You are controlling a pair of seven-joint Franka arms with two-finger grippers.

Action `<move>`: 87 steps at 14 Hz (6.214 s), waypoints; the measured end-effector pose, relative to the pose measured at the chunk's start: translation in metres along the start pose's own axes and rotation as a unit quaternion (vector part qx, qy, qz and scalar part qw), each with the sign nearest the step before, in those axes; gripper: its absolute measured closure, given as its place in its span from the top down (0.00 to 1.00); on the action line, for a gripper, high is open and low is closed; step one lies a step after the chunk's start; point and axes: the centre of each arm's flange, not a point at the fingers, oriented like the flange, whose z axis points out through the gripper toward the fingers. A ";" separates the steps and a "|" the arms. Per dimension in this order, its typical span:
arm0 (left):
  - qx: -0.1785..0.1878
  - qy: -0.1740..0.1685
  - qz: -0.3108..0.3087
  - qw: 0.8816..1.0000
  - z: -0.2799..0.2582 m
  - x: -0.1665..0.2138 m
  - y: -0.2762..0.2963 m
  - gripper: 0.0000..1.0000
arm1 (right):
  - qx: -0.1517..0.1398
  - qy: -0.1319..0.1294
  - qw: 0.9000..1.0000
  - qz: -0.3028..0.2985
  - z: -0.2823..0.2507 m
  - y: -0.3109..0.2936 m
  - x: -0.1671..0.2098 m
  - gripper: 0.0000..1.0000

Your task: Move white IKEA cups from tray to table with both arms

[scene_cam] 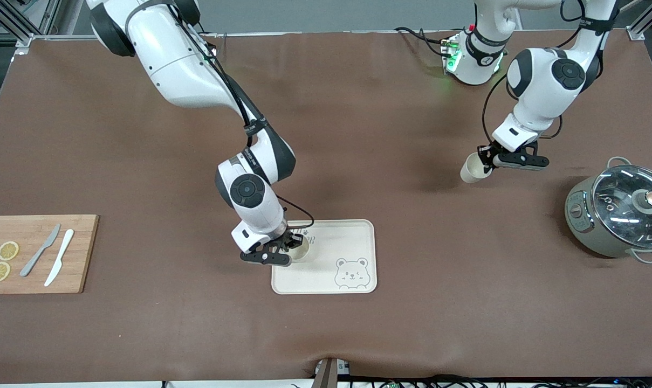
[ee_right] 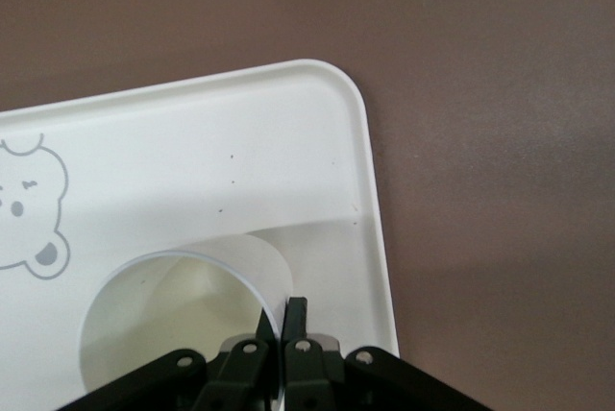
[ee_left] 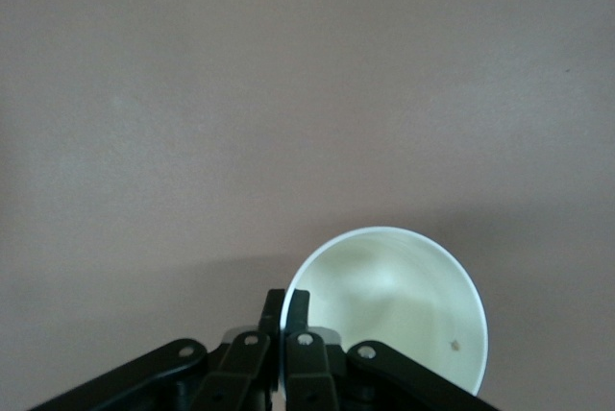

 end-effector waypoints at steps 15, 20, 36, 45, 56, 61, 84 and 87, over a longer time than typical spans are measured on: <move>0.011 0.000 0.020 1.000 0.054 -0.012 -0.009 0.04 | -0.043 -0.074 0.980 -0.179 -0.160 0.144 0.107 0.04; 0.011 0.000 0.029 1.000 0.055 -0.012 -0.009 0.28 | -0.023 -0.091 0.958 -0.271 -0.164 0.236 0.135 0.04; -0.016 -0.063 0.032 0.997 -0.009 0.059 0.006 1.00 | 0.004 -0.053 0.946 -0.320 -0.046 0.307 0.118 0.04; -0.028 -0.021 -0.004 0.999 -0.126 0.159 0.019 1.00 | 0.002 -0.046 0.945 -0.322 -0.023 0.305 0.114 0.04; -0.023 -0.026 -0.057 0.998 -0.232 0.226 0.016 1.00 | 0.002 -0.044 0.946 -0.323 -0.016 0.306 0.114 0.04; -0.008 -0.018 -0.063 0.998 -0.263 0.230 -0.001 1.00 | 0.002 -0.043 0.946 -0.323 -0.016 0.306 0.114 0.28; 0.023 -0.056 -0.009 0.998 -0.297 0.206 -0.023 1.00 | -0.029 -0.058 0.990 -0.127 -0.418 0.328 -0.019 1.00; 0.025 -0.056 -0.010 0.998 -0.297 0.206 -0.025 1.00 | -0.031 -0.044 0.994 -0.094 -0.413 0.363 -0.013 1.00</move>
